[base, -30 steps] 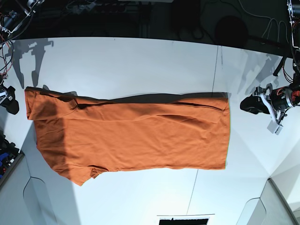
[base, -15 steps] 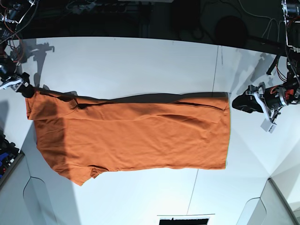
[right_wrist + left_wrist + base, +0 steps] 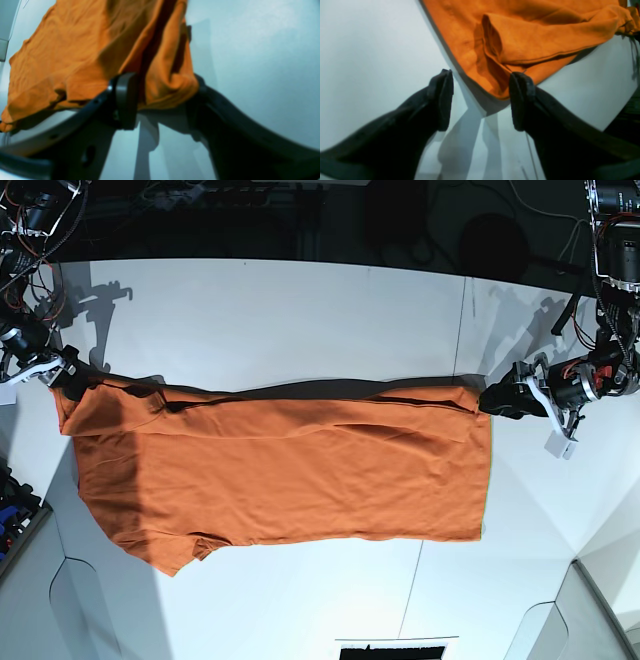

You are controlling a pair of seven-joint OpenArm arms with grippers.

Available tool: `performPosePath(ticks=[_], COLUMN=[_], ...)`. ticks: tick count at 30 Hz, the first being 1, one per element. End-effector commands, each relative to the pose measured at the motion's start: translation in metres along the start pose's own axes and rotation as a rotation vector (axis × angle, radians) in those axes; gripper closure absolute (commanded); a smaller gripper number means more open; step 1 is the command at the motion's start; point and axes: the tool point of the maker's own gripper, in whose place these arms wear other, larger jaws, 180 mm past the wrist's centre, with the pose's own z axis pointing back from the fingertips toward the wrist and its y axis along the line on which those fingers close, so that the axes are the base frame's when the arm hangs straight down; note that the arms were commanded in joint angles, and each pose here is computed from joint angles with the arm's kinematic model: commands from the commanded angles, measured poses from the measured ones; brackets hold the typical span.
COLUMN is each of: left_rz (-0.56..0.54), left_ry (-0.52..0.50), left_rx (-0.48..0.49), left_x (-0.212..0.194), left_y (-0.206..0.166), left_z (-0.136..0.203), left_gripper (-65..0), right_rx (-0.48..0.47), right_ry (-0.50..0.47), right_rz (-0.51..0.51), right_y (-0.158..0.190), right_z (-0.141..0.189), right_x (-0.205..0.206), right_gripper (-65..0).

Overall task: Layout the t-shirt on the table in an organized manner, then fold the t-shirt properly
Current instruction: 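Pull the folded edge back outward with both grippers to adjust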

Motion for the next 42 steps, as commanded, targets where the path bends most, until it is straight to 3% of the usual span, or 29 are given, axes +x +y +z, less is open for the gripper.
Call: performPosePath(ticks=[1, 10, 20, 32, 37, 38, 40, 42], left_rz=[-0.019, -0.004, -0.089, 0.002, -0.009, -0.016, -0.031, -0.042], left_ry=[-0.053, -0.063, -0.004, -0.02, -0.002, -0.004, -0.002, 0.008], left_rx=[-0.007, -0.066, 0.061, -0.07, -0.063, -0.054, -0.032, -0.018], left_x=[0.021, 0.037, 0.02, 0.01, 0.003, 0.003, 0.002, 0.001], left_y=[0.0, -0.013, 0.008, -0.024, -0.028, -0.027, -0.023, -0.02], left_z=[0.009, 0.009, 0.002, -0.017, -0.028, -0.028, -0.028, -0.028], left_gripper=[-37.9, -37.9, -37.9, -37.9, -37.6, -35.6, -22.9, -9.8], right_rx=[0.004, 0.004, 0.004, 0.002, 0.002, 0.002, 0.003, 0.003], right_ry=[-0.027, -0.027, -0.023, -0.021, -0.021, -0.022, -0.022, -0.023], right_rz=[0.021, 0.022, 0.022, 0.024, 0.024, 0.024, 0.024, 0.023], right_y=[0.001, 0.001, 0.001, 0.001, 0.001, 0.001, 0.001, 0.001], right_z=[0.003, 0.003, 0.003, 0.003, 0.003, 0.002, 0.002, 0.002], right_x=[0.015, 0.015, 0.015, 0.014, 0.014, 0.015, 0.015, 0.015], right_gripper=[-30.5, -30.5, -30.5, -30.4, -30.4, -30.3, -27.8, -16.6])
